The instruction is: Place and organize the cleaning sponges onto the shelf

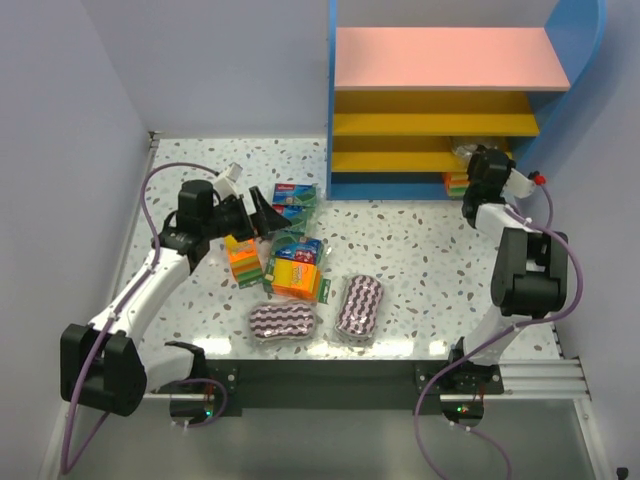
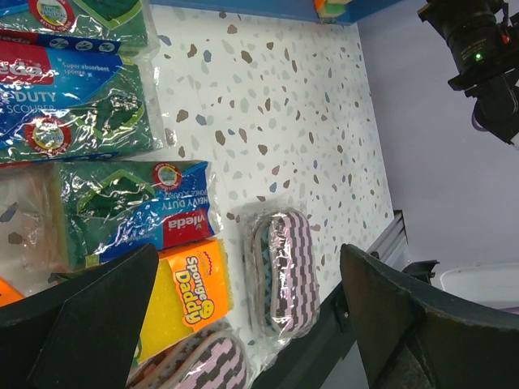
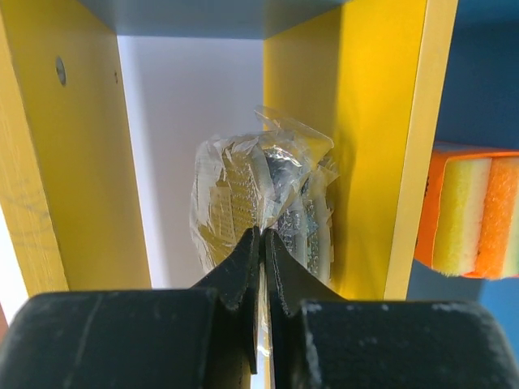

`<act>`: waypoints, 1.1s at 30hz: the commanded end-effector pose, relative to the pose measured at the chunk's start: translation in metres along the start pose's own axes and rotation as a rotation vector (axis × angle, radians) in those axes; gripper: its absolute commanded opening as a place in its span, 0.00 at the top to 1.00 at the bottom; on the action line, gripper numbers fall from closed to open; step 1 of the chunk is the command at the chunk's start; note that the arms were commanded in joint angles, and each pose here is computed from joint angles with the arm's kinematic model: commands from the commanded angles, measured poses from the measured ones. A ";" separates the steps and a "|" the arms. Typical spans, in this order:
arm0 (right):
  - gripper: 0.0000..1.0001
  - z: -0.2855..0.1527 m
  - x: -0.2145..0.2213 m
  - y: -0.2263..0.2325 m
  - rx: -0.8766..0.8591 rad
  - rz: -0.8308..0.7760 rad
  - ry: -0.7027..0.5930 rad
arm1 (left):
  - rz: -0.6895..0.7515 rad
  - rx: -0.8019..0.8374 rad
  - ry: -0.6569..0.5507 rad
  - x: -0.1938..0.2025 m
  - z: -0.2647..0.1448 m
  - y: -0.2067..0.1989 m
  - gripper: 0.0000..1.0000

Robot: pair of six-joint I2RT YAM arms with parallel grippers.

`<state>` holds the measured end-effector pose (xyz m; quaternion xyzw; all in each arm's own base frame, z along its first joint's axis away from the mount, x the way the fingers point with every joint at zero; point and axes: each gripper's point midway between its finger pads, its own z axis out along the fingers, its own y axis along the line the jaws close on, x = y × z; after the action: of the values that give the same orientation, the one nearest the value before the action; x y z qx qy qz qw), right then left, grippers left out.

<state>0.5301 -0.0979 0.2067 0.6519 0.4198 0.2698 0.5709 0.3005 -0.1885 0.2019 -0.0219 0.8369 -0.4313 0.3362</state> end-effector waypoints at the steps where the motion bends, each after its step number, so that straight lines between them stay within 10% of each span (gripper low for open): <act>1: 0.96 -0.010 -0.011 0.038 -0.075 0.063 -0.063 | 0.048 0.052 -0.056 -0.021 -0.001 -0.020 0.00; 23: 0.35 -0.084 -0.030 0.067 -0.120 -0.024 -0.031 | 0.088 0.057 -0.027 -0.008 -0.014 -0.022 0.00; 33: 0.31 -0.174 0.009 0.000 0.008 -0.587 0.462 | 0.052 -0.071 -0.060 -0.004 -0.023 -0.002 0.00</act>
<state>0.4141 -0.0378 0.3021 0.5198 0.5479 0.2674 0.5984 0.2911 -0.1810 0.2190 -0.0144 0.8309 -0.4191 0.3658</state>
